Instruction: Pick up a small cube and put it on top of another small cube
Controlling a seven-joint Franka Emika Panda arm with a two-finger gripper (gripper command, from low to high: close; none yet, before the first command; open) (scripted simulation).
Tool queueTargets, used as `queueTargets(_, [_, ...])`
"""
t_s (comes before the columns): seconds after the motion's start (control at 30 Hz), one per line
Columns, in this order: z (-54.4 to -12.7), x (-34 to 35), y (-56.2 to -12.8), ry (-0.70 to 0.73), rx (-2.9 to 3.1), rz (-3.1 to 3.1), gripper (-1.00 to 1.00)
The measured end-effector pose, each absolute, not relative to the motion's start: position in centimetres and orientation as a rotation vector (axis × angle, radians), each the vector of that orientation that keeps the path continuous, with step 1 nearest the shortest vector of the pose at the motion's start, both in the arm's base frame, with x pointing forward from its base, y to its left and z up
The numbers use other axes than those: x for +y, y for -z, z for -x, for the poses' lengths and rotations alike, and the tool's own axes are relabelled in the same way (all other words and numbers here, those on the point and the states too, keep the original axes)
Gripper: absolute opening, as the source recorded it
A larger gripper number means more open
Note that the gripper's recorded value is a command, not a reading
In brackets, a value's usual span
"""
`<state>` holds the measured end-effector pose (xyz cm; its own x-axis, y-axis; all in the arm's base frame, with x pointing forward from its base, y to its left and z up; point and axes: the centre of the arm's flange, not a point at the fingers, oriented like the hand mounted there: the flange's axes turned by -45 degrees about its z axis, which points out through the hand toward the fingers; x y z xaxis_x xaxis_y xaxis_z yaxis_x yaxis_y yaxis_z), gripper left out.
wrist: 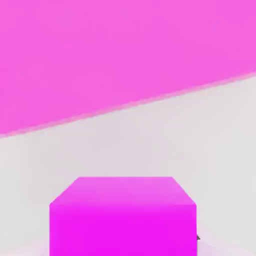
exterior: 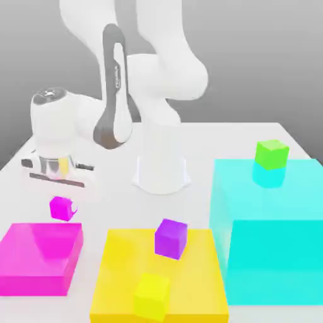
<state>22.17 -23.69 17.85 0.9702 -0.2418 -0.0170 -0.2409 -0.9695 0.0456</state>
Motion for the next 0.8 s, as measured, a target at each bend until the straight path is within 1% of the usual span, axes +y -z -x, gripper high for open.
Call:
queueTargets(0.1, [-22.3,-23.2,-18.8,0.014,-0.376,-3.102,-1.00])
queueTargets(0.13, [-23.0,-22.7,-19.2,0.007,-0.343,-3.116,-1.00])
queueTargets(0.23, [-27.2,-19.9,-21.2,-0.001,-0.119,-3.148,-1.00])
queueTargets(0.4, [-34.3,-11.7,-25.6,-0.002,0.360,-3.137,-1.00])
queueTargets(0.5, [-37.0,-5.5,-28.8,-0.001,0.648,-3.087,-1.00])
queueTargets(0.57, [-38.0,-1.0,-31.0,0.000,0.835,-3.037,-1.00])
queueTargets(0.63, [-38.3,1.2,-30.7,0.000,0.922,-3.008,-1.00])
queueTargets(0.73, [-38.4,1.9,-27.5,0.001,0.947,-2.999,-1.00])
queueTargets(0.77, [-38.4,1.9,-26.5,0.001,0.948,-2.998,1.00])
queueTargets(0.8, [-38.4,1.9,-26.5,0.001,0.948,-2.998,1.00])
